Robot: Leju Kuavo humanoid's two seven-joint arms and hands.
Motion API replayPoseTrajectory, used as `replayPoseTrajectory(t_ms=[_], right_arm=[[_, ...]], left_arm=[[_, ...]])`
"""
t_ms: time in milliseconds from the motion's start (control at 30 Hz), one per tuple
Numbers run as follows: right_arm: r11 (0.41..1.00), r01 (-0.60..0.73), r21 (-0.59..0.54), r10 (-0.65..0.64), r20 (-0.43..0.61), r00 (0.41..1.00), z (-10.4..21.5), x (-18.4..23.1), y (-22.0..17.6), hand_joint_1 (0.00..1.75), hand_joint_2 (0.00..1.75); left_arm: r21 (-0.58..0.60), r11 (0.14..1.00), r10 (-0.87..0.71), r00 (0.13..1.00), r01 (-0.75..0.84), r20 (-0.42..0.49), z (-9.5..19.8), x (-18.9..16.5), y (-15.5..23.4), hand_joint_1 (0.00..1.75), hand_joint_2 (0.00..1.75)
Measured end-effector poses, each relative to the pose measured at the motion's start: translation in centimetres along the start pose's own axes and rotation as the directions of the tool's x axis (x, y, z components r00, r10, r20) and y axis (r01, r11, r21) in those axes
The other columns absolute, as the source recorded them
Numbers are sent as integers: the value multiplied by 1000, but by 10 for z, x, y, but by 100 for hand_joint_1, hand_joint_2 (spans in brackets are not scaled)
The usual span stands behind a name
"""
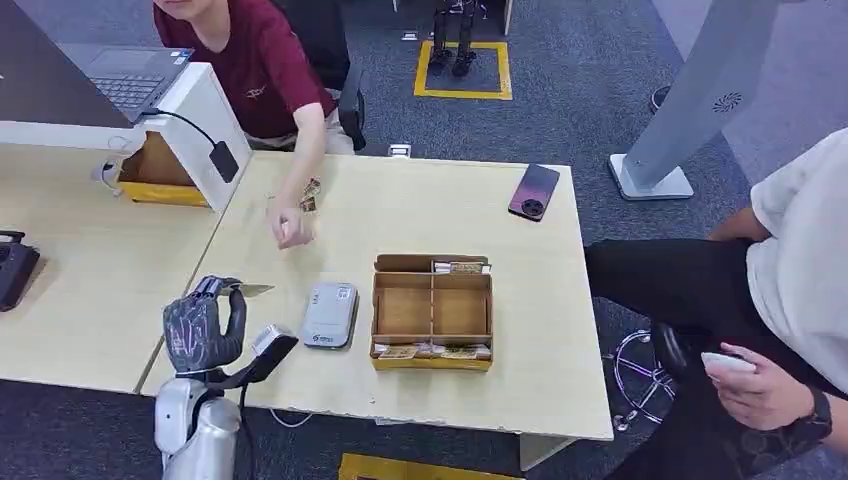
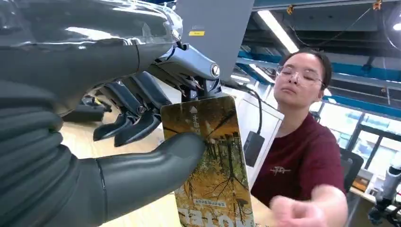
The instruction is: Pass the card to the sensor for recognition and then transmit it.
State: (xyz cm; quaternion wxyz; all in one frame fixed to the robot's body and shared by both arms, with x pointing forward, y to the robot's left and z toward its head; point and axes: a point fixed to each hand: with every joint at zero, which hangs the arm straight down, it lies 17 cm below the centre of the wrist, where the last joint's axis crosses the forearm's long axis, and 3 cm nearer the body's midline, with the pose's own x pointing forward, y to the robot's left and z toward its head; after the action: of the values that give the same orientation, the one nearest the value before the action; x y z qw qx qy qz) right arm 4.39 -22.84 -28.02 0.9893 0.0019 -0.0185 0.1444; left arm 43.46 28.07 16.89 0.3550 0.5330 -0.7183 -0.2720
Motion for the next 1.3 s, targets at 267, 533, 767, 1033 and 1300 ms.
replayPoseTrajectory(t_ms=[267, 533, 767, 1033, 1300], right_arm=[[1000, 20, 2, -20, 6, 1000, 0, 0, 0, 0, 175], [999, 45, 4, -45, 4, 999, 0, -3, 2, 0, 175], [998, 61, 9, -61, -7, 998, -1, -11, 4, 0, 175], [998, 64, 10, -64, -9, 998, -1, -13, 5, 0, 175], [998, 68, 10, -68, -9, 998, -1, -13, 5, 0, 175]], left_arm=[[17, 979, 202, 964, -202, -172, 7, -11, -28, 175, 175], [59, 661, 650, 532, -748, -542, 32, -1, -105, 175, 175], [28, 580, 681, 466, -814, -565, 32, 8, -116, 175, 175], [-7, 574, 680, 481, -819, -554, 32, 13, -118, 175, 175], [-70, 627, 634, 560, -776, -533, 31, 14, -120, 175, 175]])
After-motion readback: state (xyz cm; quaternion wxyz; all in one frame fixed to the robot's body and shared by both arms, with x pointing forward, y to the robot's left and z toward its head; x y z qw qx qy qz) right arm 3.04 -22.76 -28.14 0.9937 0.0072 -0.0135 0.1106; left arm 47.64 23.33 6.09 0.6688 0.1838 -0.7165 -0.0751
